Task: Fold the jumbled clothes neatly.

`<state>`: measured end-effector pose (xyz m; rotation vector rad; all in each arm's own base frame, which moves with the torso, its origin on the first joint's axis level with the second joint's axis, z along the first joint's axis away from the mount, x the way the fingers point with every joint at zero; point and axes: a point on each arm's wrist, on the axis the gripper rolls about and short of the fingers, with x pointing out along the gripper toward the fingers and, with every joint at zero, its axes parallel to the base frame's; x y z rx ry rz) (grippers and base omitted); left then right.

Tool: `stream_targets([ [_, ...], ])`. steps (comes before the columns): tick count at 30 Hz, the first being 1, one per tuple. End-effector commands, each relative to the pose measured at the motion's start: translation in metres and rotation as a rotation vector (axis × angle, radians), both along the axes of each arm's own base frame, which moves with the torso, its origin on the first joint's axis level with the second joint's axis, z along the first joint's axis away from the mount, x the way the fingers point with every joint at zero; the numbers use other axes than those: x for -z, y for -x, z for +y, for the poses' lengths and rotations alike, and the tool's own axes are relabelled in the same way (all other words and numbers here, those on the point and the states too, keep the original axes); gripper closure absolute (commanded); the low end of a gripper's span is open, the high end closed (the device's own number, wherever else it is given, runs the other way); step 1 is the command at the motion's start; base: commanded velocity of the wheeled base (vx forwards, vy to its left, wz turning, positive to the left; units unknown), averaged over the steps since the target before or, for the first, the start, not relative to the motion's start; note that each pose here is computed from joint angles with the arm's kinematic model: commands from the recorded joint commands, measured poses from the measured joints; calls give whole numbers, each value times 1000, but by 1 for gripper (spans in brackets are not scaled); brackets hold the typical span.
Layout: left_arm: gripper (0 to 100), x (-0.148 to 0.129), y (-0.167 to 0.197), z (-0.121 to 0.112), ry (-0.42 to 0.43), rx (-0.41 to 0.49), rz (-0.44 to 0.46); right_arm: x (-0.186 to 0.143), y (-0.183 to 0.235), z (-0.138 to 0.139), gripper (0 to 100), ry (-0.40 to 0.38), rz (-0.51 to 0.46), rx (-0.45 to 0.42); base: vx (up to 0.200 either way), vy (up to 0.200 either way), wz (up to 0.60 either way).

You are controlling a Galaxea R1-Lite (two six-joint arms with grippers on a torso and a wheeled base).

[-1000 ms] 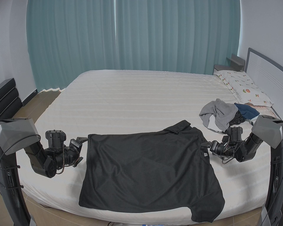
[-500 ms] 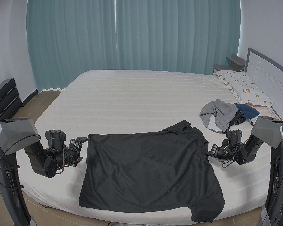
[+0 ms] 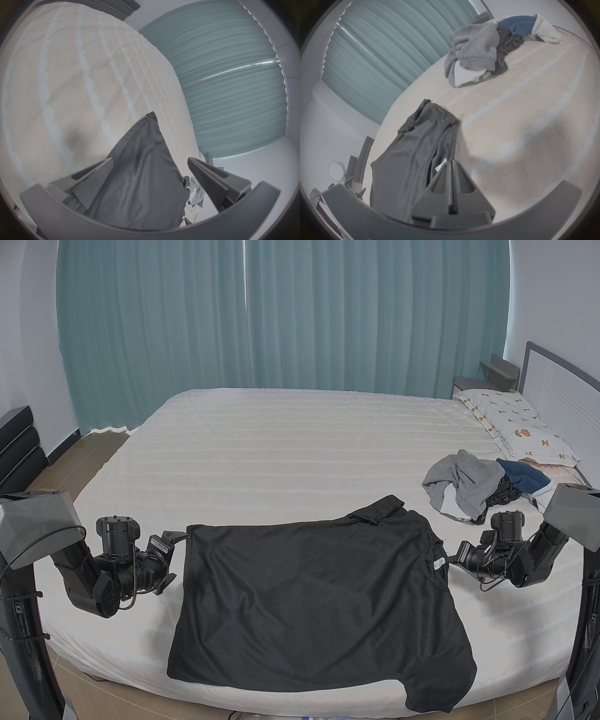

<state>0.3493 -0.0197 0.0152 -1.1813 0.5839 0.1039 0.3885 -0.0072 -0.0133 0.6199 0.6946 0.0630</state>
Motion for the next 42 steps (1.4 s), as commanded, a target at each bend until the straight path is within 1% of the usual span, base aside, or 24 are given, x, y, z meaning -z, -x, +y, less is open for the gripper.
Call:
stream_targets([
  [1,0,0,0,0,0,0,1,-18,2,-9,100,14,-40,16,0,0,0],
  [2,0,0,0,0,0,0,1,-18,2,-10,100,18,-42,17,0,0,0],
  [5,0,0,0,0,0,0,1,-19,6,-21,100,80,-53,1,0,0,0],
  [8,0,0,0,0,0,0,1,-17,7,-27,100,107,-59,-3,0,0,0],
  [16,0,0,0,0,0,0,1,-18,4,-29,100,129,-70,10,0,0,0],
  [17,0,0,0,0,0,0,1,-16,5,-30,100,142,-65,5,0,0,0],
  [21,0,0,0,0,0,0,1,-13,10,-31,100,142,-49,4,0,0,0],
  [26,0,1,0,0,2,0,3,-14,12,-30,100,123,-46,6,0,0,0],
  [27,0,1,0,0,2,0,3,-16,13,-28,0,111,-43,10,0,0,0],
  [28,0,1,0,0,2,0,3,-15,14,-28,0,109,-41,10,0,0,0],
  [31,0,0,0,0,3,1,0,-28,24,-19,0,37,-32,38,0,0,0],
  [35,0,0,3,1,4,-1,6,-42,45,-4,0,-111,12,108,0,0,0],
  [38,0,3,9,0,5,8,29,-56,63,-2,0,-208,11,181,0,0,0],
  [40,0,4,14,0,5,8,43,-60,74,-3,0,-248,10,208,0,0,0],
  [42,0,2,17,1,8,10,44,-54,88,0,0,-258,44,215,0,0,0],
])
